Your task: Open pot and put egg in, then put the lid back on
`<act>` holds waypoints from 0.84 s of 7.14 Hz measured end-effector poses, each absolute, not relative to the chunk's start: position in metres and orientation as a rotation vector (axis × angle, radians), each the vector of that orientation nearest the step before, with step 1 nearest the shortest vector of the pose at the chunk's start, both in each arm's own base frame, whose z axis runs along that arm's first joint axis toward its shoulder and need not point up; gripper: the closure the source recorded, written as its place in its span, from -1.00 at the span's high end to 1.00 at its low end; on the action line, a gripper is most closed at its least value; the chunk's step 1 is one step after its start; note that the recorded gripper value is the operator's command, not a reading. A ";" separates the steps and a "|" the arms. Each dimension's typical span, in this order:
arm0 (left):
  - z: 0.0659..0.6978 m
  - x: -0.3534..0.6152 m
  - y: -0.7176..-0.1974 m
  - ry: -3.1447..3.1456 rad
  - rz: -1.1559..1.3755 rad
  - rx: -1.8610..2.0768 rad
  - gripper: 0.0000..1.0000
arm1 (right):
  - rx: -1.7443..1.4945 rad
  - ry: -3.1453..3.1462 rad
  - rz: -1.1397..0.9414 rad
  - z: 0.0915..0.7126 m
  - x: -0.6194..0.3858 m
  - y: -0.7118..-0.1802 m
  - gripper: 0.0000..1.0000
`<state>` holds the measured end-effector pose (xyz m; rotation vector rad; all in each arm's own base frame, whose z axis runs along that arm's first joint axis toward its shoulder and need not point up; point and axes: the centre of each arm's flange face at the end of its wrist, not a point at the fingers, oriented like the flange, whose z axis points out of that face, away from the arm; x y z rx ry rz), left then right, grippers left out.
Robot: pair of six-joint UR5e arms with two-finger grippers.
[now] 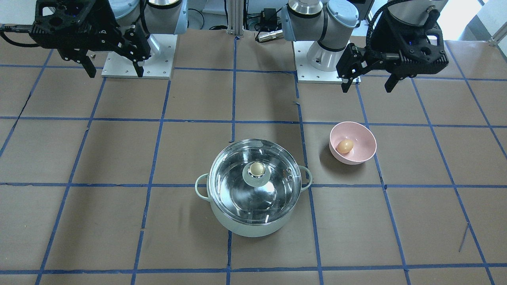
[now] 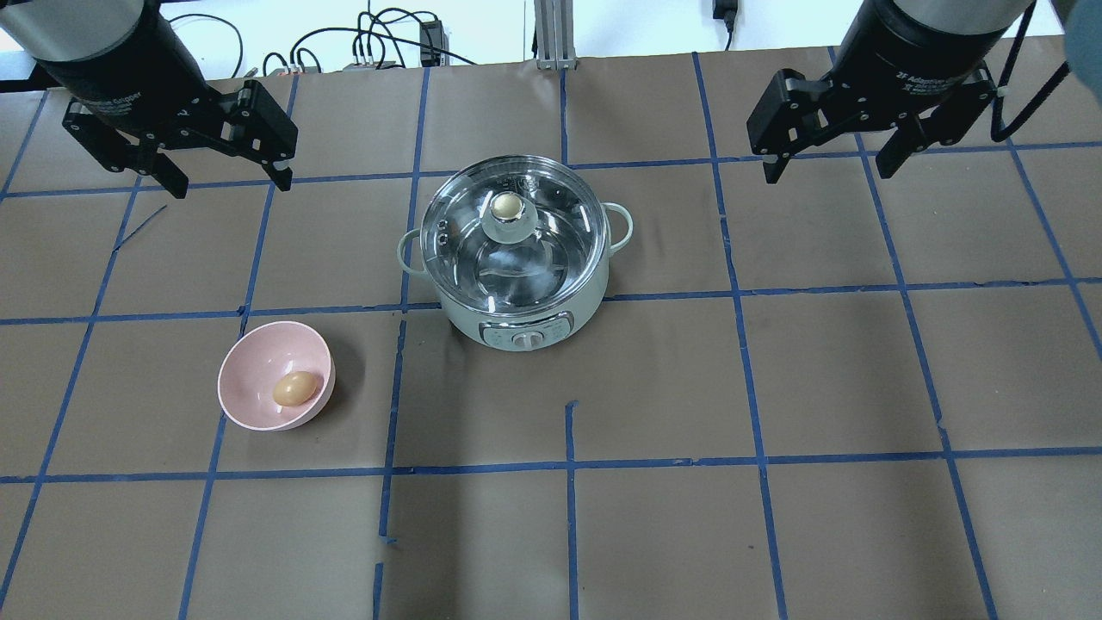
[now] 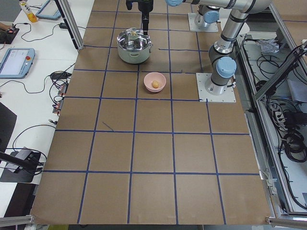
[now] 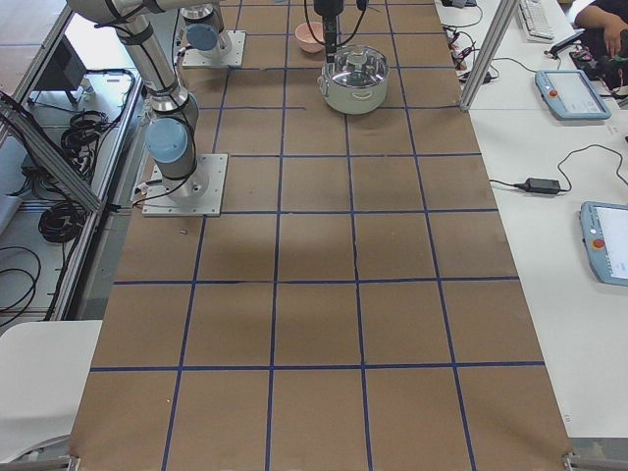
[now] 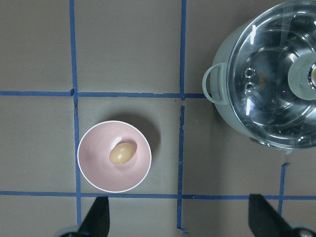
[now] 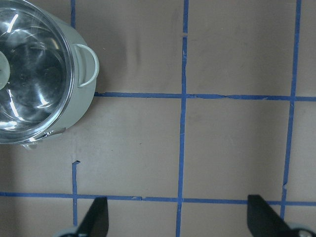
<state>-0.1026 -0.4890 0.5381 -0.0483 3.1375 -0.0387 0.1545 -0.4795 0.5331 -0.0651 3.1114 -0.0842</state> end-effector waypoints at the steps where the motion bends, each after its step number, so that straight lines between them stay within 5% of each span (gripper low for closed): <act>1: 0.536 -0.103 -0.487 3.138 -0.032 -0.041 1.00 | -0.108 3.103 -0.092 0.517 0.171 -0.498 1.00; 6: 0.501 -0.087 -0.471 3.141 0.082 0.151 1.00 | 0.063 3.028 -0.121 0.424 0.376 -0.590 1.00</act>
